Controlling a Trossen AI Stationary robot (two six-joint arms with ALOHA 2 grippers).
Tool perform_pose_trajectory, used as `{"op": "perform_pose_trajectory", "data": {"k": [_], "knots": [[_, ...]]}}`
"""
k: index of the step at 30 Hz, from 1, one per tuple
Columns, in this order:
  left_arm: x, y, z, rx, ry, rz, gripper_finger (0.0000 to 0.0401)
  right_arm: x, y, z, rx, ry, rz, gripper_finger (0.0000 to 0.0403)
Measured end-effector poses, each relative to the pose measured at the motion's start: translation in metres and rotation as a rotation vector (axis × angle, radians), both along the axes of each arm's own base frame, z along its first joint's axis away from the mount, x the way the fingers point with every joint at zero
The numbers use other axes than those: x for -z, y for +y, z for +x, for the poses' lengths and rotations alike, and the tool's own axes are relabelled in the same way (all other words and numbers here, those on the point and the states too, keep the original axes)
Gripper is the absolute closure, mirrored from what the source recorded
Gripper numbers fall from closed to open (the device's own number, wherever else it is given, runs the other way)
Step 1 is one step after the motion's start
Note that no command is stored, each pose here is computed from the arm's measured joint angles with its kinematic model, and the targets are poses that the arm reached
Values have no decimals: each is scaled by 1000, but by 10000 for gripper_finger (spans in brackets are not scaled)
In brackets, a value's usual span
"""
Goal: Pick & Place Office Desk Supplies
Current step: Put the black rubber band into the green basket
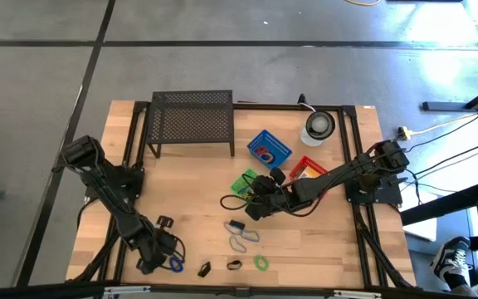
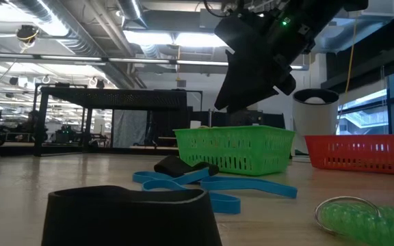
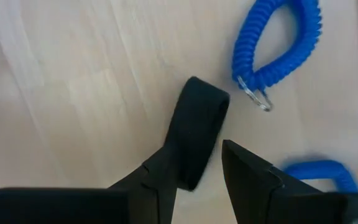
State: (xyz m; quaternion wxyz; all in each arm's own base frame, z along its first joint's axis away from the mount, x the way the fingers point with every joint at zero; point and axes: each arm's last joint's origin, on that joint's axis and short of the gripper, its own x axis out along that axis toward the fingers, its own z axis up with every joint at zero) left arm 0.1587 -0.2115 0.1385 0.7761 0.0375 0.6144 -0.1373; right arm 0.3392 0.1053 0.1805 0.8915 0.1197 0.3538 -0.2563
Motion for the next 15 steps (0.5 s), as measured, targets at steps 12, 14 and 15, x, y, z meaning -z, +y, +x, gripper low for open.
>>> {"op": "perform_pose_trajectory", "data": {"k": [12, 14, 15], "knots": [[11, 4, 6, 127, -159, 231, 285, 0, 0, 0, 2, -2, 2, 225], [12, 4, 6, 121, -178, 259, 295, 0, 0, 0, 2, -2, 2, 225], [12, 5, 7, 120, -181, 265, 302, 0, 0, 0, 3, -2, 2, 225]]}}
